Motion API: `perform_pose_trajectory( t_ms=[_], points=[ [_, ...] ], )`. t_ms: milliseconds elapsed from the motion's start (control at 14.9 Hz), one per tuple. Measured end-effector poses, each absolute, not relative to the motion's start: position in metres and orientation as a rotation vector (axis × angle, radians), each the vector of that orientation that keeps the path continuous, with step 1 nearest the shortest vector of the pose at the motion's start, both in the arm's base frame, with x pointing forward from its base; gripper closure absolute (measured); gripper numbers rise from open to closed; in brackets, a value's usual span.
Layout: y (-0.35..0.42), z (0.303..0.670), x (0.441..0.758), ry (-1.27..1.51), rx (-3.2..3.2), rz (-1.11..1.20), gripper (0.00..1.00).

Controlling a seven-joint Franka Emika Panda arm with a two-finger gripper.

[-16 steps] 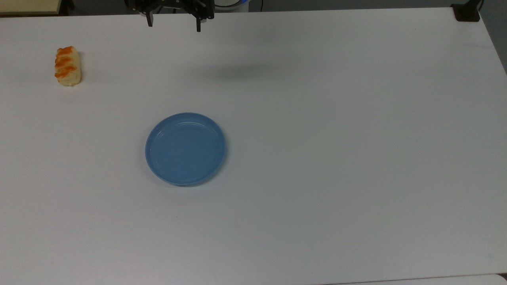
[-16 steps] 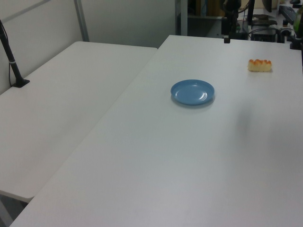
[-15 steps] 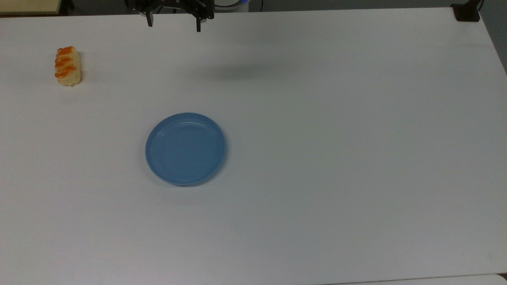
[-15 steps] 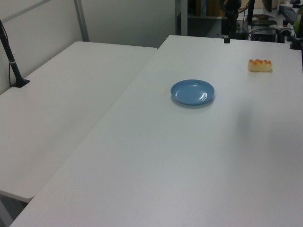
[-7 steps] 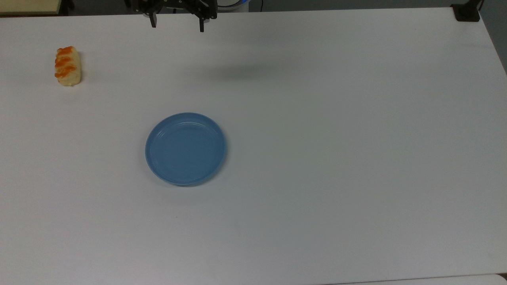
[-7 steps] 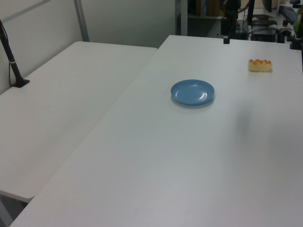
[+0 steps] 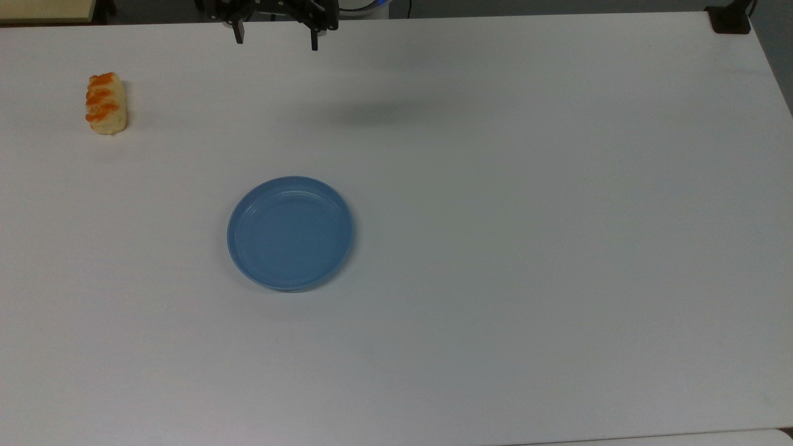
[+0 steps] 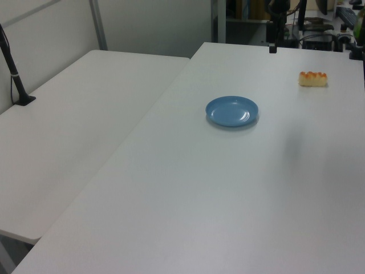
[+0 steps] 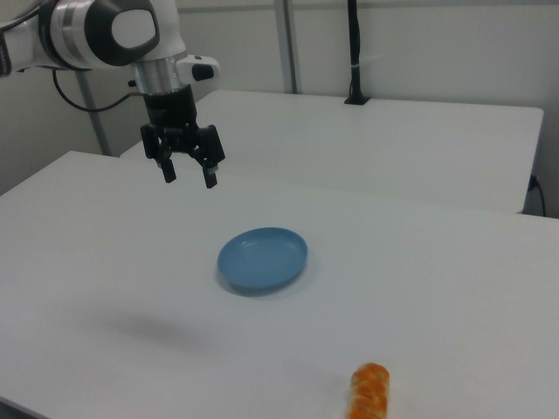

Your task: Put the bread onto the plate

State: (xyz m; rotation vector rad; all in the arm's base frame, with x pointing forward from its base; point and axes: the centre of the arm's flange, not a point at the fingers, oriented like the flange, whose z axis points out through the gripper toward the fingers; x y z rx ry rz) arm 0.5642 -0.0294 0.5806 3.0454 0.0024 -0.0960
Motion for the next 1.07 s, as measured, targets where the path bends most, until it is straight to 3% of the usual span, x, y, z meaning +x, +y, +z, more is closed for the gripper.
perform_pose_trajectory(
  t_ms=[335,604,1073],
  points=[
    [-0.128,0.556,0.562,0.052,3.044,-0.103,0.00],
    [-0.234,0.492,0.535,0.139,3.032,-0.134,0.00],
    [-0.323,0.391,0.491,0.280,2.957,-0.205,0.00]
  ],
)
